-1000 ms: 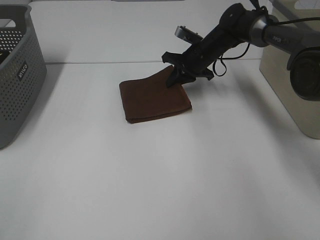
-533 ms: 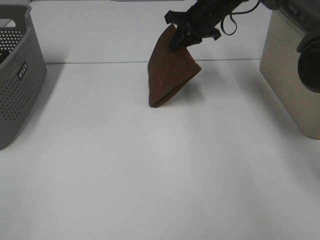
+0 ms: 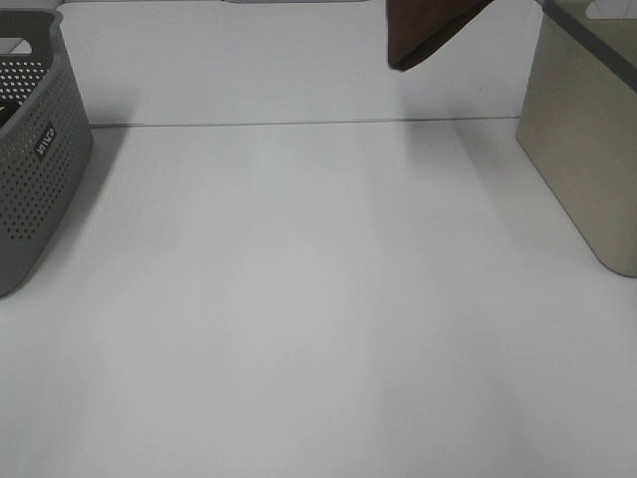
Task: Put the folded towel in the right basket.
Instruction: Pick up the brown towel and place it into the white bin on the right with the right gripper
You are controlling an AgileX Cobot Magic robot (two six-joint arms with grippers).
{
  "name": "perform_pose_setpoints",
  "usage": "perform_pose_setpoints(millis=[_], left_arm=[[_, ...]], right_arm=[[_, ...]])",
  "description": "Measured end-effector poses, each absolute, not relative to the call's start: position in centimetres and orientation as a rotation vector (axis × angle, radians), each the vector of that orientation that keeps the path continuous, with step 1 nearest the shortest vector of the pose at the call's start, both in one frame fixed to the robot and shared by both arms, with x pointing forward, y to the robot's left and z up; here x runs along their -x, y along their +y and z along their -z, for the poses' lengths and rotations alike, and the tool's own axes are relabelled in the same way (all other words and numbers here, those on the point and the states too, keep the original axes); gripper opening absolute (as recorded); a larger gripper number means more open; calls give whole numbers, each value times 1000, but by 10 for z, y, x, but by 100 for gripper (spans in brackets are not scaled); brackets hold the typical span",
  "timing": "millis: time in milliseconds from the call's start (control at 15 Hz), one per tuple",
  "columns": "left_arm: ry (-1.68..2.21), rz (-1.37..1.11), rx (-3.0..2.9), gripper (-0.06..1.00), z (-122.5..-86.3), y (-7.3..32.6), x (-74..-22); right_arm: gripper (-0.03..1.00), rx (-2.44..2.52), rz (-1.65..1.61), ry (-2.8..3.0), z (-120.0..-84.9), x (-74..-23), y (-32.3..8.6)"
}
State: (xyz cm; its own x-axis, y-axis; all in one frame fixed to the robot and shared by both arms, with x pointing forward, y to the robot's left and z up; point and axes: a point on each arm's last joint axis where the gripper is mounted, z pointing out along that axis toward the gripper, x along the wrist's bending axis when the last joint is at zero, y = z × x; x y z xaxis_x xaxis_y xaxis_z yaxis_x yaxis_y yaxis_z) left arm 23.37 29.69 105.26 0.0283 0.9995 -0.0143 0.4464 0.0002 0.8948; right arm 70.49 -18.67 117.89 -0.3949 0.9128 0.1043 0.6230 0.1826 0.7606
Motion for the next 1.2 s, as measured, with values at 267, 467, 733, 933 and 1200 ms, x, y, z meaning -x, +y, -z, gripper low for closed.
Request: perform_pose_setpoints(millis=[267,467,733,933,1200], left_arm=[[1519,-925,-1549,97,-1053,297,-234],[1519,-925,-1549,97,-1053,297,-234],[1519,-925,-1549,97,-1053,297,-234],[1519,-925,-1549,97,-1053,297,-234],[1519,-925,-1549,97,-1053,297,-234]], right_arm=[[7,-1556,-1048,1827,-1225,-687,-279],[7,-1744,-952,1712,-1212,-684,-347],[7,-1975,-798,1752,-1152,-691,-382],[7,-2087,-650,1823,-1104,-698,-388],[37,-2149,-597,1845,-1077,-705,-391]])
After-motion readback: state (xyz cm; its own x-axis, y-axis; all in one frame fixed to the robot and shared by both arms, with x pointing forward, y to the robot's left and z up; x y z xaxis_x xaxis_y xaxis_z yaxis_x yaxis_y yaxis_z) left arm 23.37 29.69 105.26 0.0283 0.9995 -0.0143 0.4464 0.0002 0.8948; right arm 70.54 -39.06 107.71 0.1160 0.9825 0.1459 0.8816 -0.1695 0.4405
